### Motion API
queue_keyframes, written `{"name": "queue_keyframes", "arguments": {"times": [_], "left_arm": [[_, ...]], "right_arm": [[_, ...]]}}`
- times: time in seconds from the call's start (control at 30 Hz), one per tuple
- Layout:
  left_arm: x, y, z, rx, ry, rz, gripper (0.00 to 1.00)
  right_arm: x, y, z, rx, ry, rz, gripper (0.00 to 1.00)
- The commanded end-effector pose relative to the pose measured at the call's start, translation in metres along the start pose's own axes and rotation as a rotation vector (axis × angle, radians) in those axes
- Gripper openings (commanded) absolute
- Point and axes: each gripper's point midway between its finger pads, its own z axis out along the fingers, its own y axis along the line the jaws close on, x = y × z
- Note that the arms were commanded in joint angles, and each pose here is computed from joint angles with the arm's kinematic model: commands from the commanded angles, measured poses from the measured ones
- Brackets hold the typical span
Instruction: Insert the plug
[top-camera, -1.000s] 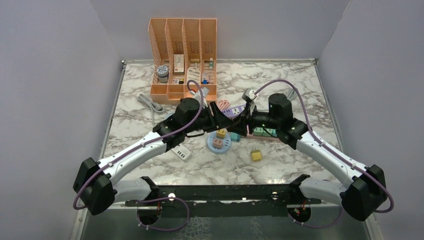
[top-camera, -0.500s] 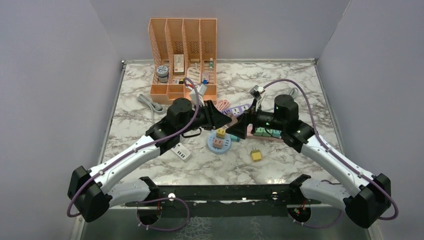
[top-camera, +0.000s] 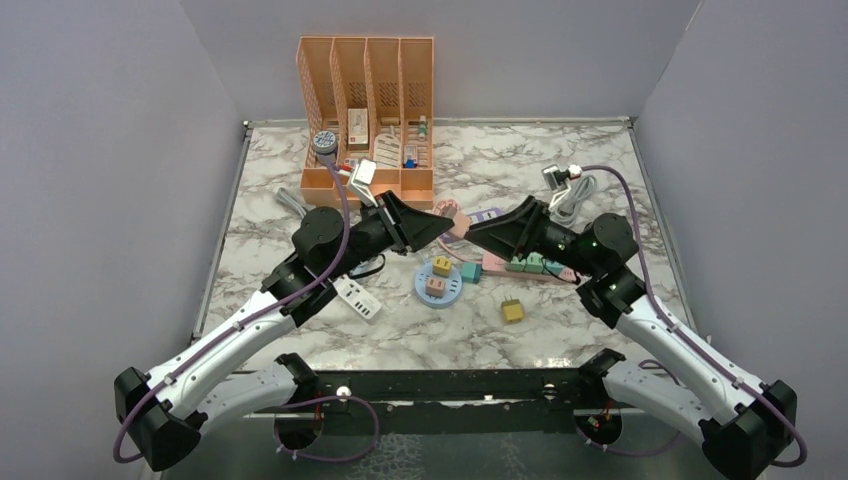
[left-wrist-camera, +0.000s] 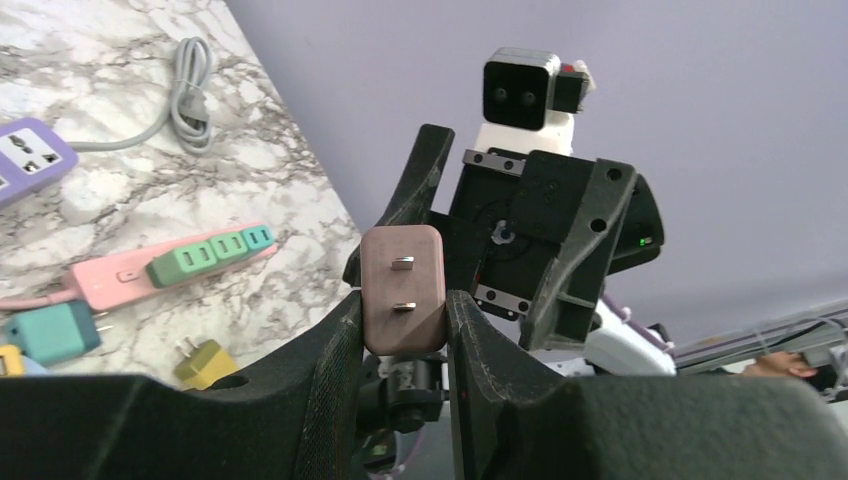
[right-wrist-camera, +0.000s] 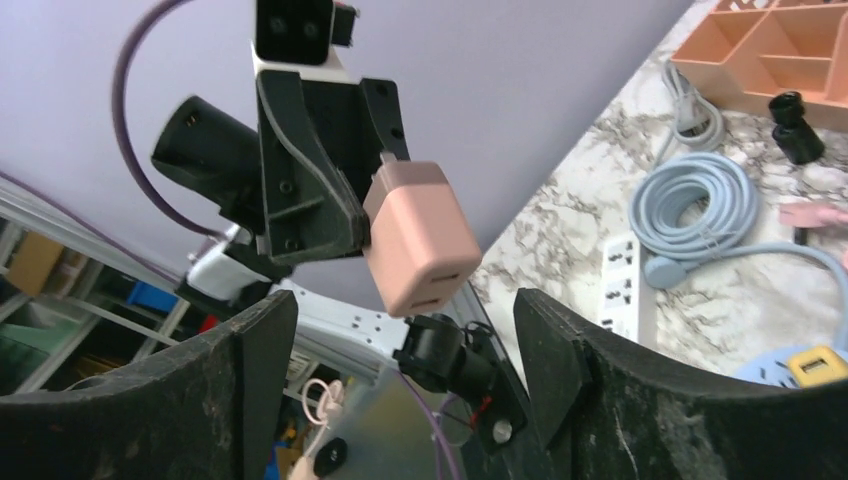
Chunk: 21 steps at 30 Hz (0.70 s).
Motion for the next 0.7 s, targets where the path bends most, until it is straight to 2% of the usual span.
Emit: {"name": "queue_keyframes", "arguments": {"times": [0.0, 0.33, 0.67], "left_arm": [[-0.018, -0.029, -0.006, 0.087, -0.065, -0.077, 0.00], [-0.018, -0.029, -0.005, 0.109, -0.078, -0.120, 0.00], [-0.025, -0.026, -0.002, 0.106, -0.120, -0.095, 0.00]], "right_arm": [[-0.031, 0.034, 0.011, -0.115, -0.089, 0.063, 0.76], [-0.036, 0.034, 0.022, -0.167, -0.102, 0.124, 0.57], [-0.024, 0.024, 0.023, -0.161, -0.077, 0.169, 0.51]]}}
